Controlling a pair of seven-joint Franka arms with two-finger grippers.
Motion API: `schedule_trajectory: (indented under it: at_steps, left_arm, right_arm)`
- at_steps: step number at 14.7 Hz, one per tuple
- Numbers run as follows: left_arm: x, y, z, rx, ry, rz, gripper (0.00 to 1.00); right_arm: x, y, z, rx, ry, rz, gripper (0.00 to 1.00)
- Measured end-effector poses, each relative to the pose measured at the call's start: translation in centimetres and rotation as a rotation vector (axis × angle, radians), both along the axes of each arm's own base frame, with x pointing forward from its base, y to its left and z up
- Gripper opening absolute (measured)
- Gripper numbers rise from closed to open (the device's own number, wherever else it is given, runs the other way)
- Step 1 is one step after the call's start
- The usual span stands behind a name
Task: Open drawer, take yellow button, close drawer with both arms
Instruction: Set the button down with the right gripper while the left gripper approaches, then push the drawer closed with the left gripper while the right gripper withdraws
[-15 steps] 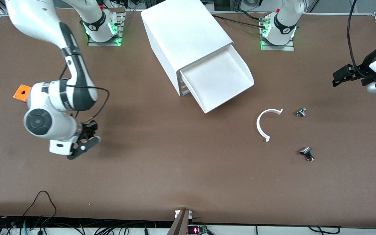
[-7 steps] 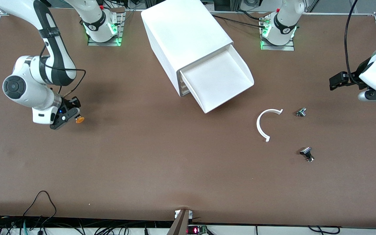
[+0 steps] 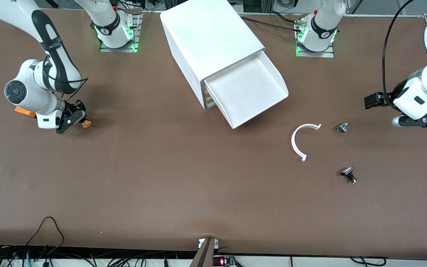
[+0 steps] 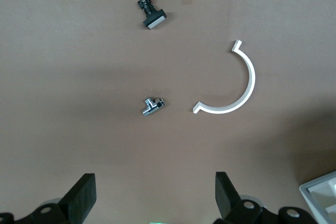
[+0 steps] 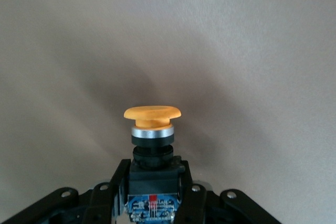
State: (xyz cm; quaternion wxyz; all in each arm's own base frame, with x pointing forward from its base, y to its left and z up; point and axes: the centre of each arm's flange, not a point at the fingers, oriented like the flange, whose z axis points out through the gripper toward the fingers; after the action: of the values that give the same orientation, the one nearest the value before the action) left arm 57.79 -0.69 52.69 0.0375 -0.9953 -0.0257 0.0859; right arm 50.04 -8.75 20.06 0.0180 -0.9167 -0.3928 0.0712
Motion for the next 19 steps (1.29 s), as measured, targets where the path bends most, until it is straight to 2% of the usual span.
schedule_trajectory:
  at_steps: [4, 5, 7, 9, 10, 12, 13, 16, 19]
  left_arm:
    - [-0.3, -5.0, -0.2, 0.037, -0.016, 0.171, 1.00]
    - [-0.5, -6.5, -0.6, 0.043, -0.019, 0.197, 1.00]
    - [-0.6, -9.2, -2.1, 0.049, -0.037, 0.244, 1.00]
    - [-0.6, -11.8, -4.8, 0.051, -0.041, 0.315, 1.00]
    - [-0.4, -12.9, -6.5, 0.048, -0.043, 0.354, 1.00]
    - [0.2, -14.8, -10.1, 0.025, -0.066, 0.398, 1.00]
    - [0.5, -15.5, -11.9, 0.008, -0.087, 0.412, 1.00]
    - [0.4, -17.1, -16.1, -0.033, -0.123, 0.439, 1.00]
    - [-0.9, -20.2, -17.3, -0.074, -0.122, 0.465, 1.00]
  right_arm:
    - [0.1, -1.2, -1.0, 0.002, -0.029, 0.061, 0.41]
    - [0.1, -1.4, -1.1, 0.003, -0.030, 0.063, 0.47]
    - [0.4, -1.0, -0.9, 0.005, -0.039, 0.075, 0.50]
    - [1.6, 0.3, 0.2, 0.008, -0.073, 0.100, 0.63]
    - [2.5, 1.2, 1.2, 0.012, -0.100, 0.117, 0.76]
    - [4.7, 3.5, 4.5, 0.022, -0.167, 0.147, 0.94]
    - [5.8, 4.4, 6.5, 0.030, -0.184, 0.153, 0.99]
    - [8.5, 6.1, 12.2, 0.075, -0.192, 0.116, 1.00]
    - [9.8, 6.8, 15.1, 0.093, -0.203, 0.061, 1.00]
